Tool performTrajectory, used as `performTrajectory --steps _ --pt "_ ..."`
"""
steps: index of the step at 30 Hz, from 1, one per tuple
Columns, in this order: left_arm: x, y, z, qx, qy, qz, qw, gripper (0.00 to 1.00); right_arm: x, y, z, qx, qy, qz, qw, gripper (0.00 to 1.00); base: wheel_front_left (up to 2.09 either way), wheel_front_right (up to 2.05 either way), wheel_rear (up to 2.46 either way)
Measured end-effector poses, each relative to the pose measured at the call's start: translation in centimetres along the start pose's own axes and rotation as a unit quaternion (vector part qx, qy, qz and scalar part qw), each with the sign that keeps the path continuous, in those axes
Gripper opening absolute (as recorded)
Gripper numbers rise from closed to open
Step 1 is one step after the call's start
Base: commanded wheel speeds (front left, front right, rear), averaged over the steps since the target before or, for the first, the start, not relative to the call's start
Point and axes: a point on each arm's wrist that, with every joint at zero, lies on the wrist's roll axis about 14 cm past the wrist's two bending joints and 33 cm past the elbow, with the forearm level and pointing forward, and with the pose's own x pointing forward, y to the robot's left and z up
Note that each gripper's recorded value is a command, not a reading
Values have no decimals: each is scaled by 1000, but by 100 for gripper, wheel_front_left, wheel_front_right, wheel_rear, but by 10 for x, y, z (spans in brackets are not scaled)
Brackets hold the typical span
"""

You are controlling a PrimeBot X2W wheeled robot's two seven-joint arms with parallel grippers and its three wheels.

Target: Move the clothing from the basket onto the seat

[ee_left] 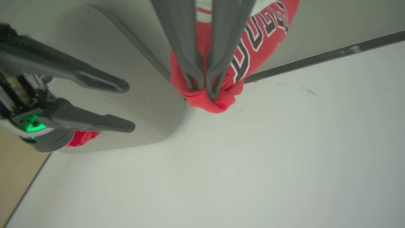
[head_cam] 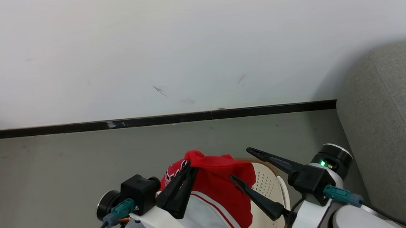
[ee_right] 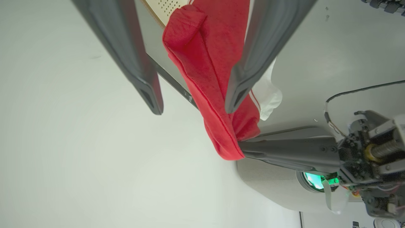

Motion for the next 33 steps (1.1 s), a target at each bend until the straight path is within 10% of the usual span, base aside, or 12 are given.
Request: performTrajectory --steps 26,30,33 --pt "-8 -75 37 -33 -33 -111 993 0 2 30 -12 52 28 46 997 100 0 0 0" --pt "-9 -76 39 -31 -33 -113 993 0 1 23 -13 53 29 36 998 0 0 0 0" --pt "-8 -69 41 -29 -35 -101 994 0 0 18 -14 56 32 27 998 0 0 0 0"
